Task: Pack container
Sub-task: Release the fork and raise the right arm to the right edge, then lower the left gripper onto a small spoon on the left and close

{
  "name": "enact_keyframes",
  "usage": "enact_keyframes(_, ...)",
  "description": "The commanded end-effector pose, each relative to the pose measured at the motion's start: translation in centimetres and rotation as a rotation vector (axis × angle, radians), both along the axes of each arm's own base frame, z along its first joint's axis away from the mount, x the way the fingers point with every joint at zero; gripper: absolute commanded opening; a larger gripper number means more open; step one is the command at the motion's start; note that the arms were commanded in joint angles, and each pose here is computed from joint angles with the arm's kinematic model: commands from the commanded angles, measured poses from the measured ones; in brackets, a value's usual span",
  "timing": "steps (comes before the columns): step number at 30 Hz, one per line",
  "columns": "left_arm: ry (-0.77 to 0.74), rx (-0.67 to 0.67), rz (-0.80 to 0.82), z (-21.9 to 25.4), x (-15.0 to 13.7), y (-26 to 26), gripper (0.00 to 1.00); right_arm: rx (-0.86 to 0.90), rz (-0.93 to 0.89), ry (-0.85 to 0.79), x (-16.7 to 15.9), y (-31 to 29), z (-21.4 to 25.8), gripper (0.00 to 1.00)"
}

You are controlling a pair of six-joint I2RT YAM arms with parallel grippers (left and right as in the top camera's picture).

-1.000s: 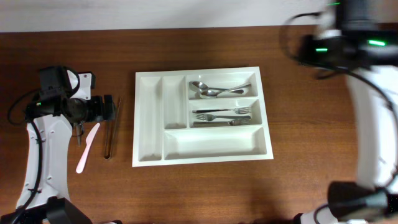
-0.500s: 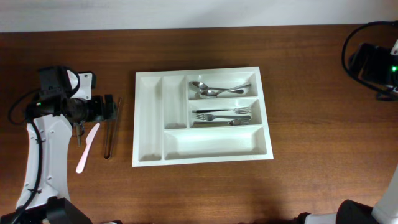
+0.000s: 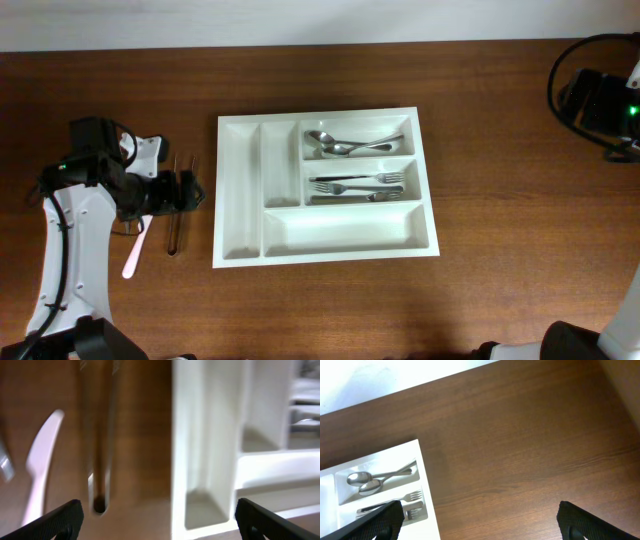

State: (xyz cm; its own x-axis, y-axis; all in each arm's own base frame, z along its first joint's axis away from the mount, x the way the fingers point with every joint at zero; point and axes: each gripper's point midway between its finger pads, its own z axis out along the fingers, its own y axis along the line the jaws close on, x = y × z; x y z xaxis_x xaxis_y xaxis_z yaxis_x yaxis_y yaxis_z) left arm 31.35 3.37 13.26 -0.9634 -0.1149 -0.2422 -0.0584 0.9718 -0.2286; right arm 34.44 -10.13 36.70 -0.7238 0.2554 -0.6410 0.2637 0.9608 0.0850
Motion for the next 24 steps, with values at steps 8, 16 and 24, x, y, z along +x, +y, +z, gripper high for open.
enact_keyframes(8, 0.062, 0.321, 0.124, 0.0, -0.7, 6.1, 0.99, 0.000, 0.008, -0.023, -0.3, 0.2, 0.8, 0.99)
enact_keyframes(16, 0.028, 0.421, 0.167, 0.5, -0.1, 9.6, 1.00, 0.000, 0.008, -0.023, -0.3, 0.2, 0.8, 0.99)
enact_keyframes(24, 0.000, 0.321, 0.258, -0.5, 1.4, 13.5, 1.00, -0.001, 0.008, -0.023, -0.3, 0.2, 0.8, 0.99)
